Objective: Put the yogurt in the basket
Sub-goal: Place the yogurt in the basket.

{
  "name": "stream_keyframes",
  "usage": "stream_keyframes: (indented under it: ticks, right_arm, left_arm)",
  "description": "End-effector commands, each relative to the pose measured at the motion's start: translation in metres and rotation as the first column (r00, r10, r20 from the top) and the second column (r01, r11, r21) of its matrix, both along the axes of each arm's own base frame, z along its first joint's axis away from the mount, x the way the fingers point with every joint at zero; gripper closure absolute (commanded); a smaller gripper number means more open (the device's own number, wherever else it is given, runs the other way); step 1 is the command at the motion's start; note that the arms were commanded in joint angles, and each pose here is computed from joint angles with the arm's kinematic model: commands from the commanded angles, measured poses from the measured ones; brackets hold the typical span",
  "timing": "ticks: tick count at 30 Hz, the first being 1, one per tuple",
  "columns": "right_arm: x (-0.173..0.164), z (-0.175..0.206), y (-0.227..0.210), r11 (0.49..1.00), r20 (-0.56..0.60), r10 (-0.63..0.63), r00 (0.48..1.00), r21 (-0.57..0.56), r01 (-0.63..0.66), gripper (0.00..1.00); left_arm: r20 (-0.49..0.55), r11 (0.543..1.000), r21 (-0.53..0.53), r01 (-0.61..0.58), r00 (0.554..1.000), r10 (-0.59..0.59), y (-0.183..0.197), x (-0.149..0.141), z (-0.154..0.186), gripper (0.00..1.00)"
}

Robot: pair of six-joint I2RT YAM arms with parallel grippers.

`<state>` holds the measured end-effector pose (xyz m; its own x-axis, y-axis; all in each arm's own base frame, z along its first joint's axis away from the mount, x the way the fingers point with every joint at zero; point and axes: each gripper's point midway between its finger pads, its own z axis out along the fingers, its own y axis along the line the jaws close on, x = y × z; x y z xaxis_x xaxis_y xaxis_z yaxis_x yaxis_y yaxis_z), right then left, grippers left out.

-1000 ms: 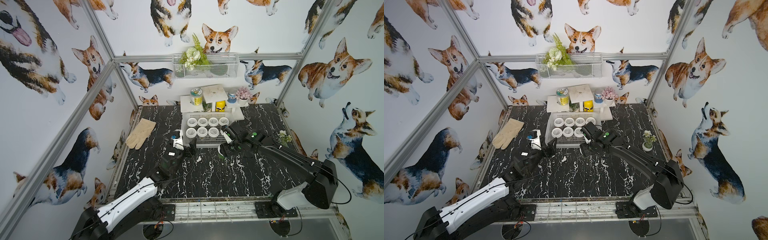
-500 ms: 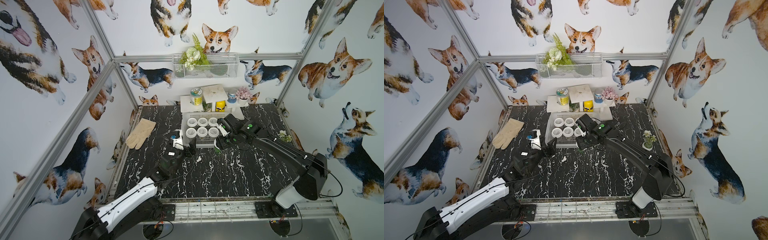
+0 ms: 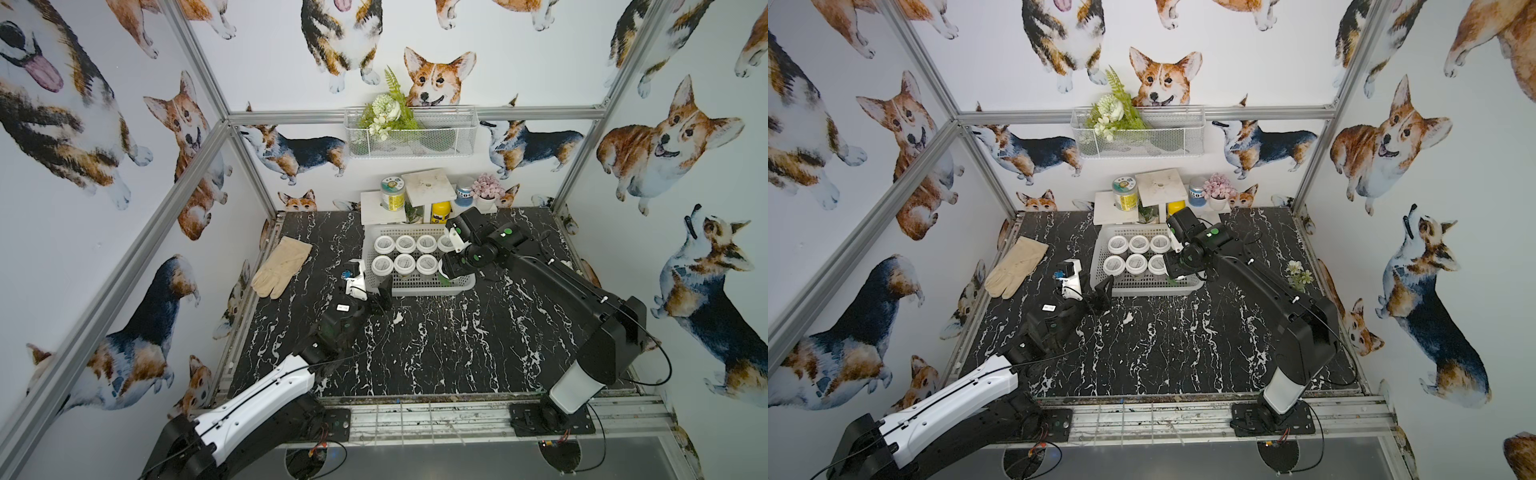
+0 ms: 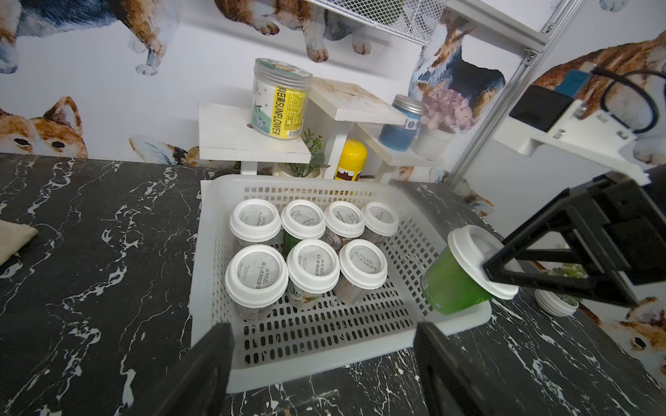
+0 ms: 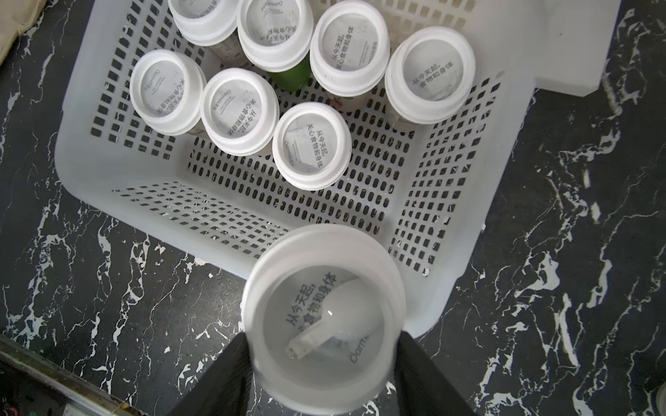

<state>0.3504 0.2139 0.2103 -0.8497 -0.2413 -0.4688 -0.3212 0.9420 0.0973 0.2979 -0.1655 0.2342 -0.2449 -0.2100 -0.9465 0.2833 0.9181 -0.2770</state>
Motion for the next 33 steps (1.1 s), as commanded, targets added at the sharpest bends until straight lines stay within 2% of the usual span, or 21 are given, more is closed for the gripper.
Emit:
stream_keyframes:
  ticks: [1,14,33]
  right_arm:
    - [0.009,-0.002,-0.002,0.999,-0.004,0.022,1.000,-0.025,-0.022,0.36]
    - [0.045,-0.030,-0.013,0.994,-0.023,-0.016,1.000,-0.106,0.013,0.36]
    - [0.066,-0.064,-0.022,0.987,-0.033,-0.038,0.999,-0.155,0.033,0.36]
  left_arm:
    - [0.014,1.000,-0.010,0.004,1.000,-0.004,-0.001,0.001,0.004,0.16]
    - [0.010,1.000,-0.007,0.006,1.000,-0.006,-0.002,0.001,0.003,0.16]
    - [0.005,1.000,-0.003,0.003,1.000,-0.003,-0.002,0.003,0.003,0.16]
